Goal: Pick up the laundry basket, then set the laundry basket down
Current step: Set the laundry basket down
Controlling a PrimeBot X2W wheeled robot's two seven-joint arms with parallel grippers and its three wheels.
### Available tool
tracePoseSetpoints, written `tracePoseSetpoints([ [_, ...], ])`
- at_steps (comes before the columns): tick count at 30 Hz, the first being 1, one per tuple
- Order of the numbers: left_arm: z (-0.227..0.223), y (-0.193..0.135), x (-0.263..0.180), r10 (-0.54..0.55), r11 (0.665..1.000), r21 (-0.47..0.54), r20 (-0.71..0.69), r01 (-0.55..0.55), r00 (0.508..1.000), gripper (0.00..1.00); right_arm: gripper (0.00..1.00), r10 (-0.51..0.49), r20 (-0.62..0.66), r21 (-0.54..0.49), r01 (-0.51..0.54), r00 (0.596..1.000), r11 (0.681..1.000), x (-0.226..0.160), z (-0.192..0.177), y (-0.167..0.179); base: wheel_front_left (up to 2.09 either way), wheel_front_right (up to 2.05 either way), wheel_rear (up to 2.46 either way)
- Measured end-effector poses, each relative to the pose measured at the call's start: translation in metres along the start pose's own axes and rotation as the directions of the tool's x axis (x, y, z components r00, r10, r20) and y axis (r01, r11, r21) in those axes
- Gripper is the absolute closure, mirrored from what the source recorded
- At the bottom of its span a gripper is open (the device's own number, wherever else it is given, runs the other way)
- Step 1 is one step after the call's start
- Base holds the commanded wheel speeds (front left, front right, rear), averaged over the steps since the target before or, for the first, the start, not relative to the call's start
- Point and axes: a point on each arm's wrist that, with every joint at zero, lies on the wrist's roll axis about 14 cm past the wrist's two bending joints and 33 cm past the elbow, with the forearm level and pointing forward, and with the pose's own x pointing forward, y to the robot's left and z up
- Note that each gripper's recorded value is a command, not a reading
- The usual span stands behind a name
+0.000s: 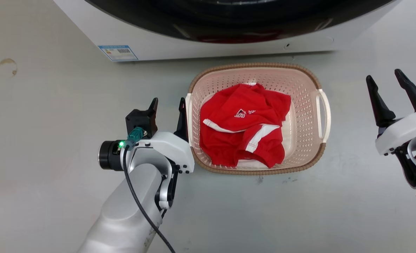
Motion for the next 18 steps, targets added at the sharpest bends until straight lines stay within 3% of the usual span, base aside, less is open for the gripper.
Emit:
tracePoseSetpoints([
  [10, 0.051, 0.011, -0.057, 0.034, 0.999, -0.043, 0.165, -0.027, 0.986, 0.00, 0.00, -0.035, 0.153, -0.051, 0.044, 0.988, 0.998, -0.050, 0.054, 0.009, 0.00, 0.00, 0.00],
  [18, 0.064, 0.027, -0.108, 0.073, 0.996, -0.072, 0.255, -0.056, 0.964, 0.00, 0.00, -0.042, 0.230, -0.070, 0.059, 0.972, 0.996, -0.094, 0.070, 0.027, 0.00, 0.00, 0.00],
])
